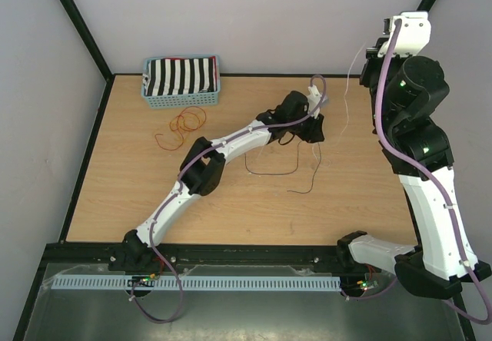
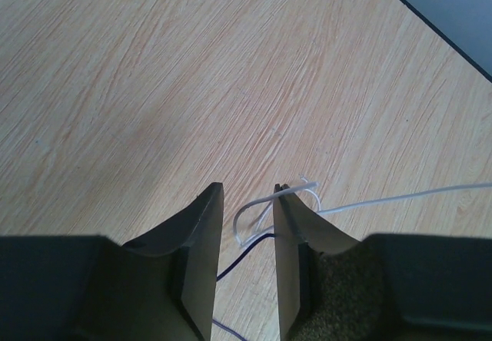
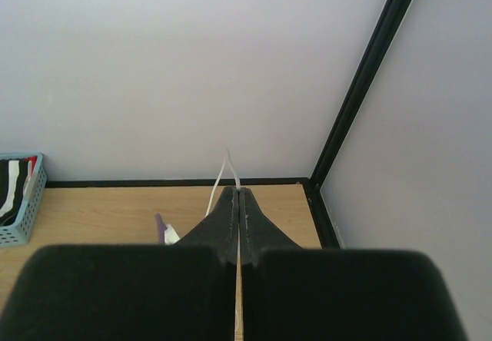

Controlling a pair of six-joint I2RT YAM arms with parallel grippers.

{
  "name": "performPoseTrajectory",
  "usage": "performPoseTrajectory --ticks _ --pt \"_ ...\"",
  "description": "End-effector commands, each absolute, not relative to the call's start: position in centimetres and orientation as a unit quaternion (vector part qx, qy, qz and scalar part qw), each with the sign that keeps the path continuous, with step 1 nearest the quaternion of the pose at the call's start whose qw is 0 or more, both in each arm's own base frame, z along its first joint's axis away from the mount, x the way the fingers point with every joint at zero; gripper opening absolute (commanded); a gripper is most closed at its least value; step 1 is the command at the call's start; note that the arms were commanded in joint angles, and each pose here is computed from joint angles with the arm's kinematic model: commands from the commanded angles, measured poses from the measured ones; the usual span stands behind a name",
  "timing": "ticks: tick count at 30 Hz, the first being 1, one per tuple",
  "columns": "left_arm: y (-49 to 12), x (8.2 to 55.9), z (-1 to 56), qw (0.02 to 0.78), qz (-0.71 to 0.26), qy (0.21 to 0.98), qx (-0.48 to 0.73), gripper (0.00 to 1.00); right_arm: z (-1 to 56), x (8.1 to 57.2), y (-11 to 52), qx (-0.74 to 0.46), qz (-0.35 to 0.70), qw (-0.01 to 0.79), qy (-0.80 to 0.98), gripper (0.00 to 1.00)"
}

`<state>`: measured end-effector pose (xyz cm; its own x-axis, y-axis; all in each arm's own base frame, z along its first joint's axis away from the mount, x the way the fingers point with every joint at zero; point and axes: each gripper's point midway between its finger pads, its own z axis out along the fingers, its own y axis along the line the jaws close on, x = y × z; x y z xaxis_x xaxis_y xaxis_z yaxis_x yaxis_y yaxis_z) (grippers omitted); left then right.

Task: Zip-tie the wires
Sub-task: Straighten the cable at the center of the board.

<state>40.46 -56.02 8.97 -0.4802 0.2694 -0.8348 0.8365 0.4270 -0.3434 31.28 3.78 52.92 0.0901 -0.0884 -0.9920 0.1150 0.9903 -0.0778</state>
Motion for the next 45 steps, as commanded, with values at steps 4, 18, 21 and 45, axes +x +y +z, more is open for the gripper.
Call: performPoseTrajectory --ticks 4,18,21,45 --pt "-57.2 41.0 11.2 0.391 -0.404 0.745 0.359 0.13 53.8 30.6 2.9 0.020 -0.080 0.748 0.659 0.00" --pt "-51.9 49.8 26.2 0.540 -0.420 0.691 0.234 0.00 52.0 30.5 -1.3 0.074 -0.213 0.706 0.672 0.00" --pt "-49.3 52.2 28.8 0.566 -0.422 0.681 0.194 0.00 51.6 30.9 -1.4 0.075 -0.224 0.700 0.674 0.00" --pt "-1.8 42.5 22.4 0.543 -0.217 0.798 -0.145 0.00 39.1 35.0 -7.0 0.118 -0.354 0.556 0.743 0.00"
